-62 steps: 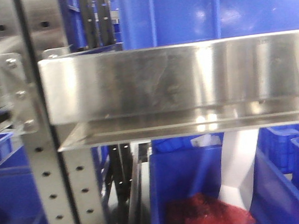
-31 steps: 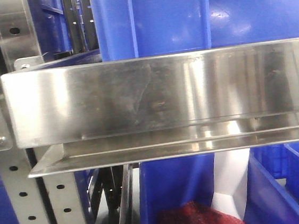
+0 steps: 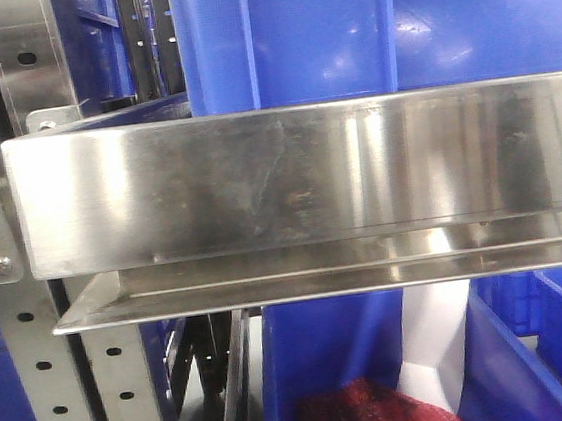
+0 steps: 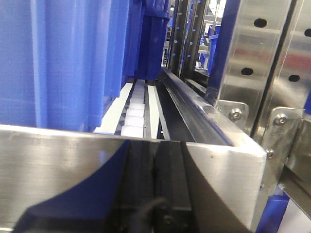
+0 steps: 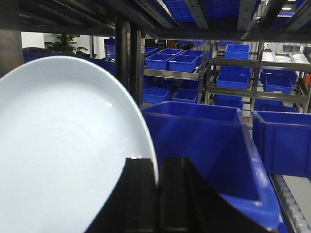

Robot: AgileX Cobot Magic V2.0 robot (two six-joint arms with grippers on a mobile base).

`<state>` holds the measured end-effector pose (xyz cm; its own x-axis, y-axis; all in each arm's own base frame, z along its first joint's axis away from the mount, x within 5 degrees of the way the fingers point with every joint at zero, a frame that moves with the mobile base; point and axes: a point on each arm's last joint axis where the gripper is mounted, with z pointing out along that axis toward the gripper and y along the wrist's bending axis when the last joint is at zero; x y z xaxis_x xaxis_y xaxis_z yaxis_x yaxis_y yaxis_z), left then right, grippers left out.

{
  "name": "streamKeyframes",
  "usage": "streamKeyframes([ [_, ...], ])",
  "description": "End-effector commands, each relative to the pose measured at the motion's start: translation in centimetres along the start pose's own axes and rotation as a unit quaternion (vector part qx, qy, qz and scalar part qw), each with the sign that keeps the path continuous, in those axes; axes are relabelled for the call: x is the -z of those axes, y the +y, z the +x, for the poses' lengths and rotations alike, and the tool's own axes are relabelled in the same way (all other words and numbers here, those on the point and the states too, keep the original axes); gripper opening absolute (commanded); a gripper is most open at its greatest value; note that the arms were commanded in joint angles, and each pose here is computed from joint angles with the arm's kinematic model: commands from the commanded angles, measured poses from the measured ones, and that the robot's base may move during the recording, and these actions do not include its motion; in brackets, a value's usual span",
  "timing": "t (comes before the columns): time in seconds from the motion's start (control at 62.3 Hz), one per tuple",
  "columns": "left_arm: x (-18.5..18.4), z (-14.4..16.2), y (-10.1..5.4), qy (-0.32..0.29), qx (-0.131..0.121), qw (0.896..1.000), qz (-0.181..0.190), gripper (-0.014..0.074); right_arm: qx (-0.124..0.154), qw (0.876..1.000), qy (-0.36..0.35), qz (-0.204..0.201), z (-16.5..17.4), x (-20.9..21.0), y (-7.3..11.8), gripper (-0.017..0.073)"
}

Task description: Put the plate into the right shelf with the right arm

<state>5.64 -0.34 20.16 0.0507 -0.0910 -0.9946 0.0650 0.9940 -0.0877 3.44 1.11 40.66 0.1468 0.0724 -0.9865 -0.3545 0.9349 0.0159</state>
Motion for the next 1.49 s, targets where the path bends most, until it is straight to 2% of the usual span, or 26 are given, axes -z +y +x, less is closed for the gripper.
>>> streamKeyframes([
  [0.0,0.1,-0.6,0.0,-0.044,0.003,0.999,0.003,-0.0047,0.003,0.997,-0.077,-0.003,-3.7,-0.6,0.1,0.0054],
  [0.16,0.1,-0.6,0.0,-0.044,0.003,0.999,0.003,-0.0047,0.004,0.998,-0.066,0.000,-7.8,-3.5,0.2,0.0054],
  [0.321,0.1,-0.6,0.0,-0.044,0.003,0.999,0.003,-0.0047,0.005,0.999,-0.043,0.002,-10.8,-8.2,0.3,0.0054],
  [0.562,0.1,-0.6,0.0,-0.044,0.003,0.999,0.003,-0.0047,0.010,1.000,0.000,0.015,-12.2,-14.6,0.2,0.0054],
  [0.69,0.1,-0.6,0.0,-0.044,0.003,0.999,0.003,-0.0047,0.015,0.998,0.040,0.042,-11.2,-18.0,-0.8,0.0054],
  [0.915,0.1,-0.6,0.0,-0.044,0.003,0.999,0.003,-0.0047,0.018,0.990,0.104,0.089,-7.3,-23.1,-3.5,0.0054],
  [1.236,0.1,-0.6,0.0,-0.044,0.003,0.999,0.003,-0.0047,0.014,0.978,0.187,0.090,-1.4,-28.5,-4.5,0.0054],
  [1.476,0.1,-0.6,0.0,-0.044,0.003,0.999,0.003,-0.0047,0.012,0.968,0.235,0.091,1.5,-30.4,-4.9,0.0057],
])
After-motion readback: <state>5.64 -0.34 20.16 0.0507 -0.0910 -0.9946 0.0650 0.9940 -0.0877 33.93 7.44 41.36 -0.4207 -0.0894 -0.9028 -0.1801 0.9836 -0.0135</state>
